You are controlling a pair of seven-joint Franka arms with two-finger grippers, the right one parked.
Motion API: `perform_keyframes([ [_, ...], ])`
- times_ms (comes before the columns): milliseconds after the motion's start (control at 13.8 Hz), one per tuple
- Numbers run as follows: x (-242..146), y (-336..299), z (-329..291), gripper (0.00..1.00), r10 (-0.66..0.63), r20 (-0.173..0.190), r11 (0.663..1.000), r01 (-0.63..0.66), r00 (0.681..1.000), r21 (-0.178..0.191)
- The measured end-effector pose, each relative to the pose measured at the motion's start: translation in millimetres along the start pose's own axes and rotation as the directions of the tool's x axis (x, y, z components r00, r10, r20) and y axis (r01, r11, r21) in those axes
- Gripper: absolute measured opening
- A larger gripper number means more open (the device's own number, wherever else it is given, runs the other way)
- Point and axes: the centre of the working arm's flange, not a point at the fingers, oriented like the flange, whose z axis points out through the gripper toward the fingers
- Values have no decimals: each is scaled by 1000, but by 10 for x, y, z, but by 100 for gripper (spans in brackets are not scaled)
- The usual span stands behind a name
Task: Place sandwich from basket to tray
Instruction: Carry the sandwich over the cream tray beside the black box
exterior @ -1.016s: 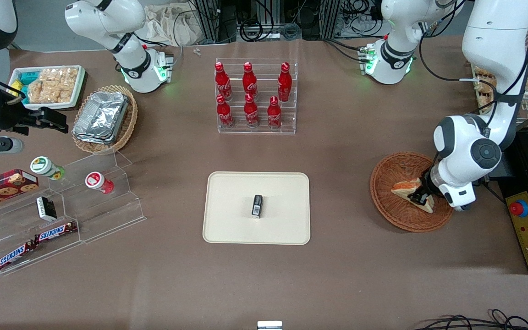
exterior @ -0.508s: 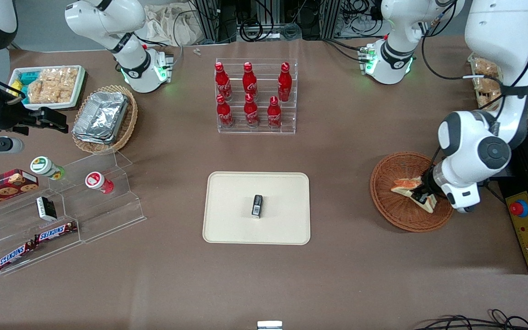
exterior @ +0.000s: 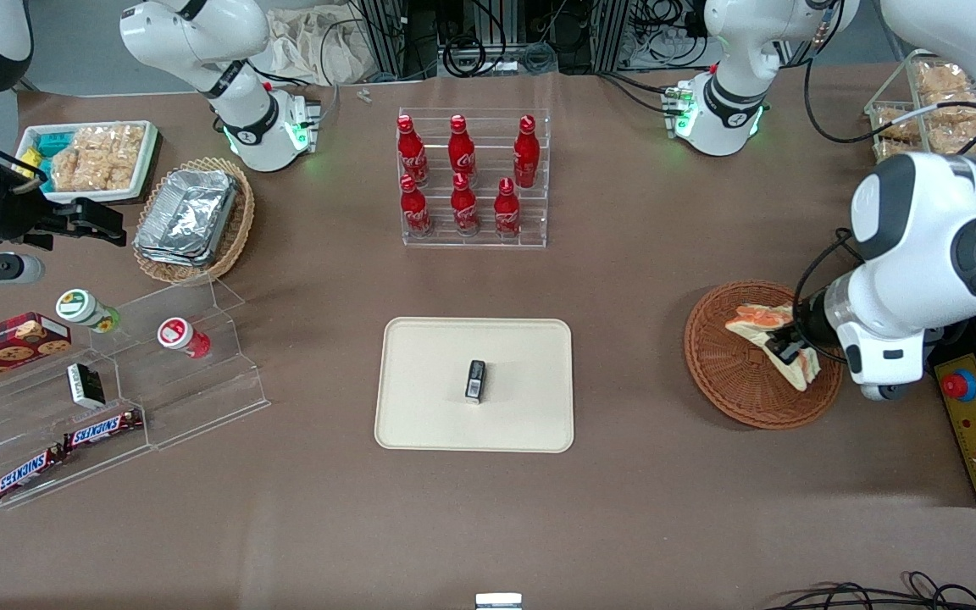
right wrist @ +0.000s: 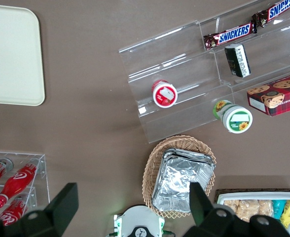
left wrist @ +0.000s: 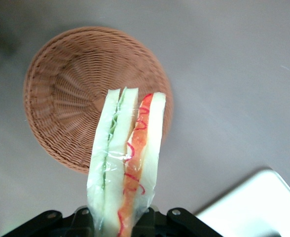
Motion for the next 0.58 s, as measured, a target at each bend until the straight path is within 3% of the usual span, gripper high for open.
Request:
perform_keyframes([
  [145,-290,268,-220,17,113,-34,993,-113,993,-16],
  [290,-684,601,-163,17,277,-45,961,-277,960,1],
  [581,-1614,1398,593,17,501,34,864,-502,865,45],
])
